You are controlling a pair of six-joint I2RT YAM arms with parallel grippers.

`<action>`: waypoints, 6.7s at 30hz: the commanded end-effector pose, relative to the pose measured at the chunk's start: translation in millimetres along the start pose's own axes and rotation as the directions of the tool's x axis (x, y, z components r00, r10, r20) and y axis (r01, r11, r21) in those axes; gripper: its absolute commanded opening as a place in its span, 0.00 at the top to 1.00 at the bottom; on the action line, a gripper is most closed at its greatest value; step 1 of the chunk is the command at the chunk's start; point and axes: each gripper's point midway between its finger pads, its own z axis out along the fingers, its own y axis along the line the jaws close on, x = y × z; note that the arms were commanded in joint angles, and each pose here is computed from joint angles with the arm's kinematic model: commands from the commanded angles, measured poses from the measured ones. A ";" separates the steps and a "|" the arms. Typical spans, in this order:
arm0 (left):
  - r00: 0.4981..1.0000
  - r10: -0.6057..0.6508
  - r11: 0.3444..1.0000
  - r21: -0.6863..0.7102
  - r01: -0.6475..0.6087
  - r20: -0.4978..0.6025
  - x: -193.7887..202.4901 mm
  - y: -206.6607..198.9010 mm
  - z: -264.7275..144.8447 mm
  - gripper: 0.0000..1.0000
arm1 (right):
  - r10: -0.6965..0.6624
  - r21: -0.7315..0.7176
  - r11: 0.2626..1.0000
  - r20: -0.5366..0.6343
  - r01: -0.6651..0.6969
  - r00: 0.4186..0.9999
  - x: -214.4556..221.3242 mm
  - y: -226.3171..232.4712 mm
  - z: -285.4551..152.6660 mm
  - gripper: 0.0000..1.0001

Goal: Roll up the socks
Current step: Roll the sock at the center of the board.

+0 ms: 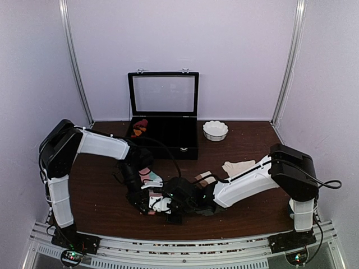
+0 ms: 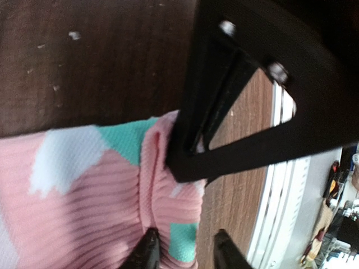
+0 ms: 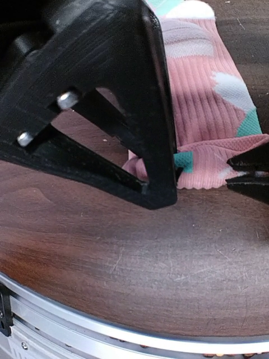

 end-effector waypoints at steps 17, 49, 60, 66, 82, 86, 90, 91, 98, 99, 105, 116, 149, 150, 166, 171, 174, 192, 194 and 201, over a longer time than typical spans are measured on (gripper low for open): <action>0.956 0.137 0.914 -0.405 -0.021 0.259 -15.3 11.1 -93.5 0.23 | 0.279 -0.218 0.914 -0.276 -0.343 0.920 29.3 39.8 -8.6 1.00; 0.880 0.455 0.708 -0.545 -0.450 -0.136 38.1 -20.4 -49.5 0.41 | 0.810 -0.205 0.317 -0.450 -0.926 0.377 25.9 -0.1 23.5 1.00; 0.875 0.450 0.682 -0.562 -0.468 -0.182 -1.0 4.7 -34.9 0.58 | 0.837 -0.157 0.261 -0.455 -0.952 0.305 30.0 -8.0 19.3 1.00; 0.870 0.463 0.691 -0.546 -0.474 -0.171 -6.9 -2.2 -26.5 0.60 | 0.844 -0.154 0.248 -0.451 -0.957 0.291 29.8 -9.3 21.8 1.00; 0.897 0.375 0.728 -0.526 -0.440 -0.232 1.2 16.0 1.5 0.85 | 0.861 -0.172 0.248 -0.412 -0.953 0.298 22.1 -13.4 14.8 0.99; 0.905 0.339 0.751 -0.505 -0.425 -0.258 13.9 19.4 10.1 0.92 | 0.866 -0.194 0.244 -0.398 -0.950 0.303 19.2 -13.5 11.4 0.92; 0.911 0.314 0.768 -0.492 -0.409 -0.267 23.3 21.1 14.3 0.93 | 0.874 -0.230 0.260 -0.356 -0.938 0.330 11.4 -16.9 4.9 0.85; 0.915 0.305 0.776 -0.488 -0.399 -0.264 24.5 21.2 14.4 0.94 | 0.876 -0.237 0.263 -0.347 -0.935 0.334 10.3 -17.3 2.7 0.83; 0.962 0.240 0.875 -0.402 -0.272 -0.128 17.7 15.8 3.4 0.97 | 0.852 -0.188 0.383 -0.308 -0.905 0.424 25.9 -18.7 -16.9 0.67; 0.967 0.226 0.887 -0.387 -0.254 -0.116 18.6 15.5 3.2 0.97 | 0.847 -0.181 0.399 -0.302 -0.899 0.437 29.5 -17.5 -20.2 0.67; 0.986 0.159 0.935 -0.313 -0.165 -0.044 10.6 15.8 -2.6 0.97 | 0.836 -0.144 0.470 -0.246 -0.871 0.491 51.0 -14.3 -38.5 0.68; 1.000 0.011 0.991 -0.137 -0.010 0.008 1.1 18.9 -9.3 0.96 | 0.618 0.123 0.783 -0.052 -0.610 0.784 47.6 -17.9 -96.0 0.62; 0.985 -0.171 0.985 -0.016 0.171 0.017 -4.9 50.1 -11.2 0.93 | -0.202 0.028 0.979 0.093 0.201 0.975 -42.2 10.7 -39.6 0.40; 0.985 -0.171 0.985 -0.015 0.171 0.018 -4.7 50.2 -11.0 0.93 | -0.205 0.015 0.979 0.087 0.205 0.975 -41.5 9.9 -35.1 0.43; 0.986 -0.165 0.986 -0.035 0.165 -0.007 -1.9 55.6 -11.7 0.93 | -0.285 0.038 0.957 -0.043 0.287 0.957 -10.3 -12.2 3.4 0.61; 0.987 -0.160 0.987 -0.028 0.159 -0.012 -1.9 53.6 -12.2 0.93 | -0.263 0.066 0.961 -0.068 0.268 0.962 -3.8 -23.8 9.0 0.63; 0.988 -0.156 0.987 -0.026 0.156 -0.017 -0.7 52.8 -12.8 0.93 | -0.243 0.082 0.965 -0.072 0.248 0.967 -0.4 -30.7 9.9 0.63; 0.994 -0.109 0.994 -0.026 0.109 0.006 -5.7 46.6 -19.7 0.86 | -0.110 -0.009 0.994 -0.163 0.110 0.980 40.4 -33.4 25.5 0.72; 0.996 -0.090 0.995 -0.029 0.090 0.019 -7.9 42.9 -23.4 0.81 | -0.074 -0.049 0.997 -0.187 0.066 0.980 48.2 -30.9 27.7 0.76; 0.993 -0.050 0.993 -0.104 0.061 0.106 -14.1 39.6 -53.3 0.61 | 0.000 -0.136 0.990 -0.225 -0.032 0.974 69.3 -14.3 24.6 0.93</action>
